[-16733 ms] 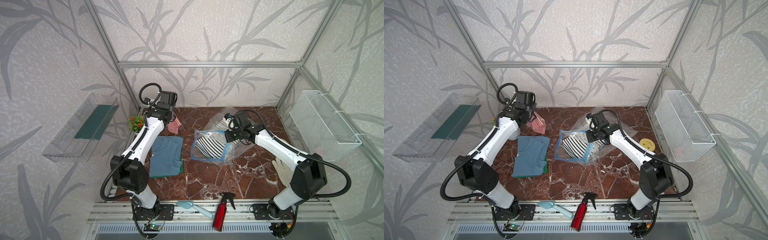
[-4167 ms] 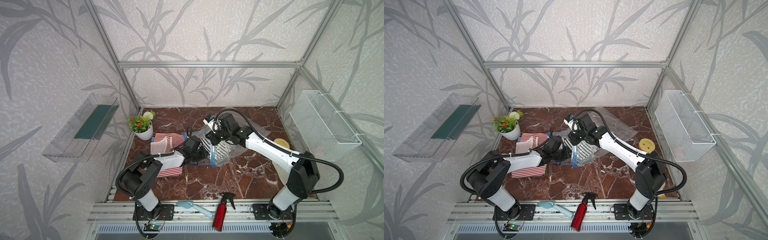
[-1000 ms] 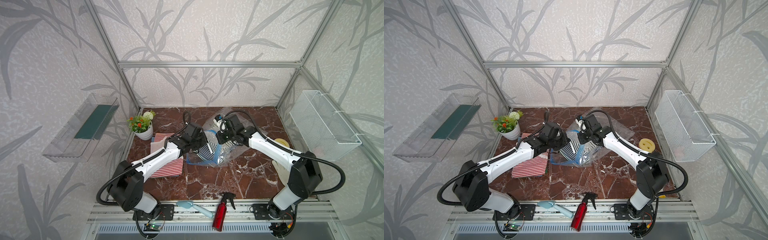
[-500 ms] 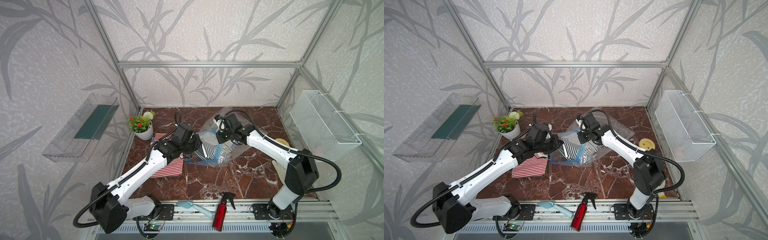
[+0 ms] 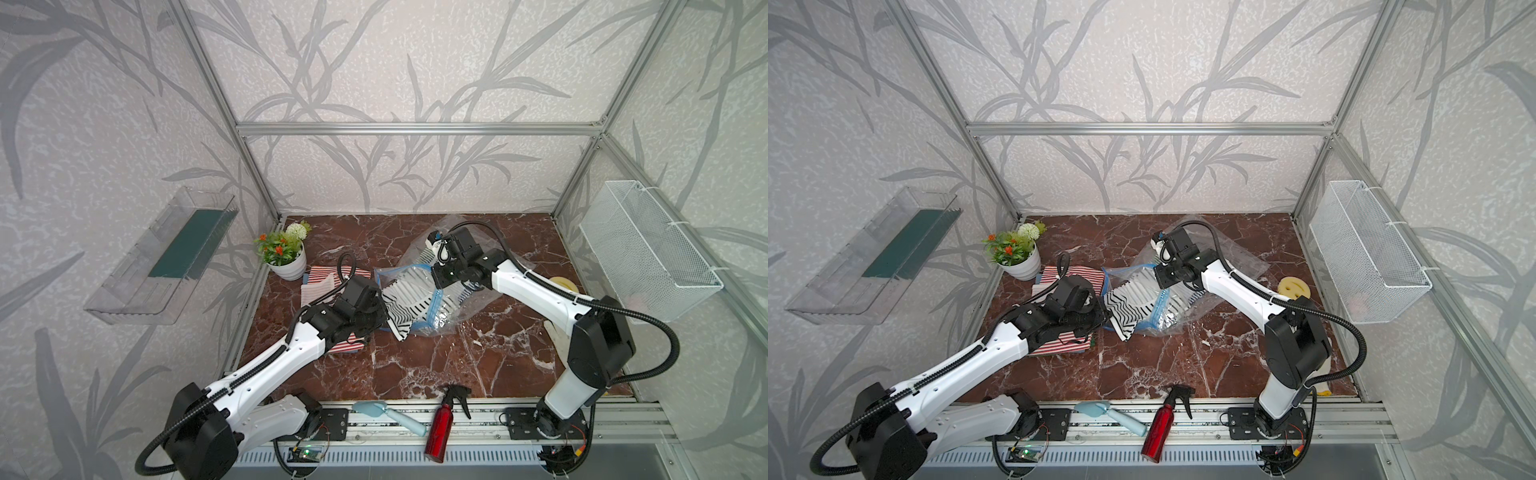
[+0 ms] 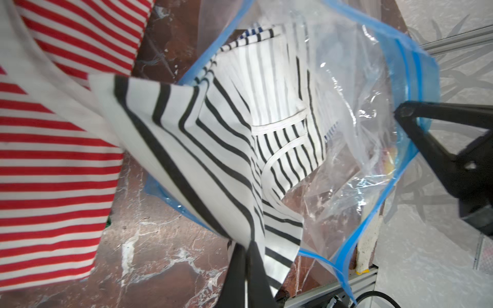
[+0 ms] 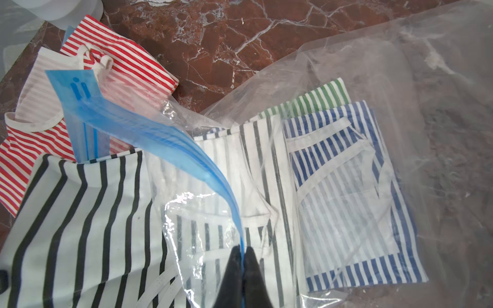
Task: Take the tank top out of the vacuum bag
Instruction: Take out the tank top from the vacuum bag.
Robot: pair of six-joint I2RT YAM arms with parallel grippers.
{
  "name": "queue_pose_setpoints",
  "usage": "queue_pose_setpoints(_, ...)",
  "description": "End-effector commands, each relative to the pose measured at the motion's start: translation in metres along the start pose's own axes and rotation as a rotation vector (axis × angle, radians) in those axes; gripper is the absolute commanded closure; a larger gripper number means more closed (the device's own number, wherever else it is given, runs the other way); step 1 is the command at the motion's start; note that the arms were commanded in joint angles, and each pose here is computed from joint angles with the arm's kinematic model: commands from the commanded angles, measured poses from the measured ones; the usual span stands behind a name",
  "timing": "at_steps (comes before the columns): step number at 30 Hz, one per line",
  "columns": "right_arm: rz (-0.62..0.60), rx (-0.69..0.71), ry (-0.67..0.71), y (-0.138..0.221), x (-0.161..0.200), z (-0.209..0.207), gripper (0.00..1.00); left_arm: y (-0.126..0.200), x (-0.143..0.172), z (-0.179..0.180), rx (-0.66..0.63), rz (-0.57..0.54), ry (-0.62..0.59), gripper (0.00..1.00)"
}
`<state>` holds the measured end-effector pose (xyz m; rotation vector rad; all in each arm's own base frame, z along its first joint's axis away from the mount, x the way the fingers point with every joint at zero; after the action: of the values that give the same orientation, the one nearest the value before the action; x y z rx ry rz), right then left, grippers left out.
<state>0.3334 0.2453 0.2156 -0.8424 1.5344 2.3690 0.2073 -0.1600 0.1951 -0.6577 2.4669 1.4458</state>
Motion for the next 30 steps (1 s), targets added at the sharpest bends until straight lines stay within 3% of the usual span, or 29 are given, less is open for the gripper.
queue_pose_setpoints(1, 0.007, -0.013, -0.008, 0.001, -0.002, 0.001, 1.00, 0.002, 0.001, 0.005, 0.000, -0.042, 0.053, 1.00)
queue_pose_setpoints(5, 0.008, -0.019, -0.006, 0.001, -0.002, 0.003, 1.00, -0.002, 0.006, 0.011, -0.015, -0.037, 0.077, 0.99)
queue_pose_setpoints(7, 0.009, -0.019, -0.005, 0.001, -0.002, 0.004, 1.00, -0.001, 0.007, 0.013, -0.025, -0.038, 0.076, 0.81)
queue_pose_setpoints(11, 0.006, -0.017, 0.000, 0.002, -0.003, 0.004, 1.00, 0.003, 0.008, 0.019, -0.061, -0.045, 0.095, 0.61)
queue_pose_setpoints(13, 0.005, -0.021, -0.003, 0.002, -0.004, 0.004, 1.00, 0.004, 0.010, 0.023, -0.070, -0.056, 0.120, 0.41)
queue_pose_setpoints(15, 0.003, -0.026, -0.001, 0.002, -0.004, 0.005, 1.00, 0.001, 0.012, 0.026, -0.063, -0.070, 0.144, 0.34)
queue_pose_setpoints(22, 0.032, -0.025, -0.001, -0.010, -0.001, 0.005, 1.00, -0.011, -0.005, 0.017, 0.032, -0.136, 0.197, 0.27)
queue_pose_setpoints(30, 0.029, -0.035, -0.001, -0.010, -0.001, 0.007, 1.00, -0.043, -0.010, 0.017, -0.007, -0.078, 0.314, 0.30)
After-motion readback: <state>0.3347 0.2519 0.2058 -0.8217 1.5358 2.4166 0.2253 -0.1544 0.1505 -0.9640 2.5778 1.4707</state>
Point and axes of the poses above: each gripper's point midway between its finger pads, its own y axis back along the fingers, its own z axis along the line the jaws close on, x = y × z, the point moved 7 cm from there along y, back along the fingers, and after that the axes turned 14 degrees about -y, right-handed, at the moved point
